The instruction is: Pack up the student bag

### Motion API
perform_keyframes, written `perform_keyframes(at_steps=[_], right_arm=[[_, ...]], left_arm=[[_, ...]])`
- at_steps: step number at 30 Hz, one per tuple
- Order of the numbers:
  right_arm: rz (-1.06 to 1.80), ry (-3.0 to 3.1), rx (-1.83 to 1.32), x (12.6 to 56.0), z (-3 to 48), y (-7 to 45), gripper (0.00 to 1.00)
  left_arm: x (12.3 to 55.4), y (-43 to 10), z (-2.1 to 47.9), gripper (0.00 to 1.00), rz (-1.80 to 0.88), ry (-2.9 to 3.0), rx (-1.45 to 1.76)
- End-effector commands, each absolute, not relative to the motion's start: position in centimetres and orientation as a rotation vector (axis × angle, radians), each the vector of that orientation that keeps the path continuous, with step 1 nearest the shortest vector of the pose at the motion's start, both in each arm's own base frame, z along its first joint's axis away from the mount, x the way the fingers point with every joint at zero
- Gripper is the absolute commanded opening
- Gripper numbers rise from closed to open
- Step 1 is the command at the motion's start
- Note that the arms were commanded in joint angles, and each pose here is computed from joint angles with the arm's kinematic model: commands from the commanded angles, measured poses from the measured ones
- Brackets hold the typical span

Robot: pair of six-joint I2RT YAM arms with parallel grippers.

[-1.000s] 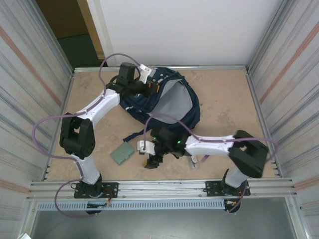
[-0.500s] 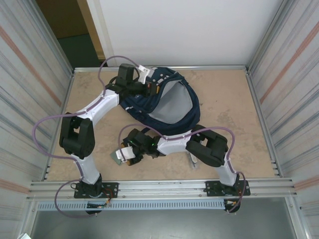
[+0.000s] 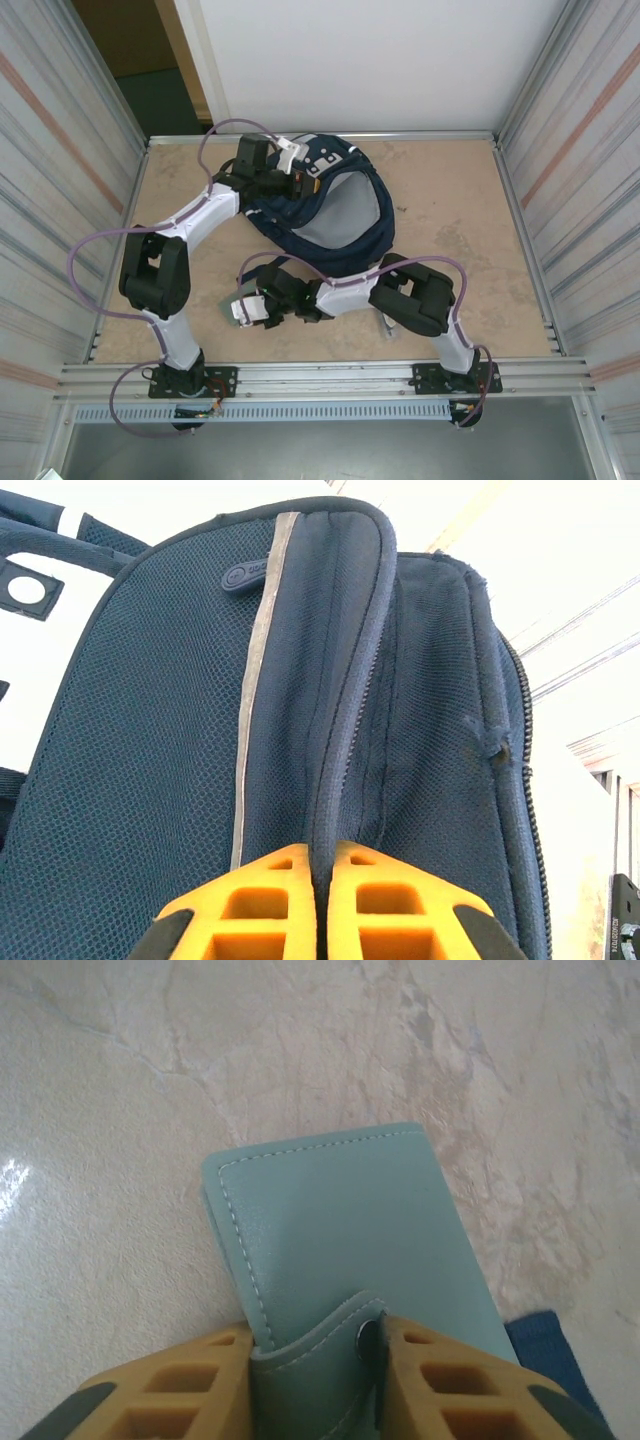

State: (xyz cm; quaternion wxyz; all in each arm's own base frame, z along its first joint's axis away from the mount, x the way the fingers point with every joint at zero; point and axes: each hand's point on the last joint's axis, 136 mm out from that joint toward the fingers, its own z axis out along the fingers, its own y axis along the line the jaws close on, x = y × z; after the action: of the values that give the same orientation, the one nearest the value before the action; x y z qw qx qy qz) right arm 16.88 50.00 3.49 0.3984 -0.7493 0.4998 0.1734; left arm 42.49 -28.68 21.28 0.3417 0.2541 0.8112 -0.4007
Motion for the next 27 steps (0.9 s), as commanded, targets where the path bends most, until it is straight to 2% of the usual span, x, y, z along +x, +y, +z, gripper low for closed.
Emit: perform_keyframes(at_steps=[1, 10, 15, 20, 24, 27], right_arm=[[0.48, 1.594, -1.84, 15.8, 1.2, 46.6, 0.23], [0.764, 1.83, -1.356, 16.0, 9.2, 43.4, 0.08], [0.848, 1.877, -1.121, 18.3, 13.9, 38.5, 0.04], [0.727, 1.849, -1.076, 21.0, 17.3, 32.4, 0.01], [0.547, 1.786, -1.041, 25.4, 20.0, 27.7, 0.0], [0.403, 1.719, -1.075, 28.6, 21.3, 26.1, 0.0]], left_arm=[[42.9, -27.4, 21.4, 0.0, -1.023, 2.137, 0.634], [42.2, -27.5, 25.4, 0.0, -1.039, 2.059, 0.671], [42.0, -27.4, 28.5, 0.0, -1.008, 1.988, 0.727], [41.6, -27.3, 30.7, 0.0, -0.975, 1.917, 0.782], [41.2, -27.4, 31.4, 0.0, -0.975, 1.899, 0.808], [41.0, -27.5, 31.7, 0.0, -0.993, 1.896, 0.811]])
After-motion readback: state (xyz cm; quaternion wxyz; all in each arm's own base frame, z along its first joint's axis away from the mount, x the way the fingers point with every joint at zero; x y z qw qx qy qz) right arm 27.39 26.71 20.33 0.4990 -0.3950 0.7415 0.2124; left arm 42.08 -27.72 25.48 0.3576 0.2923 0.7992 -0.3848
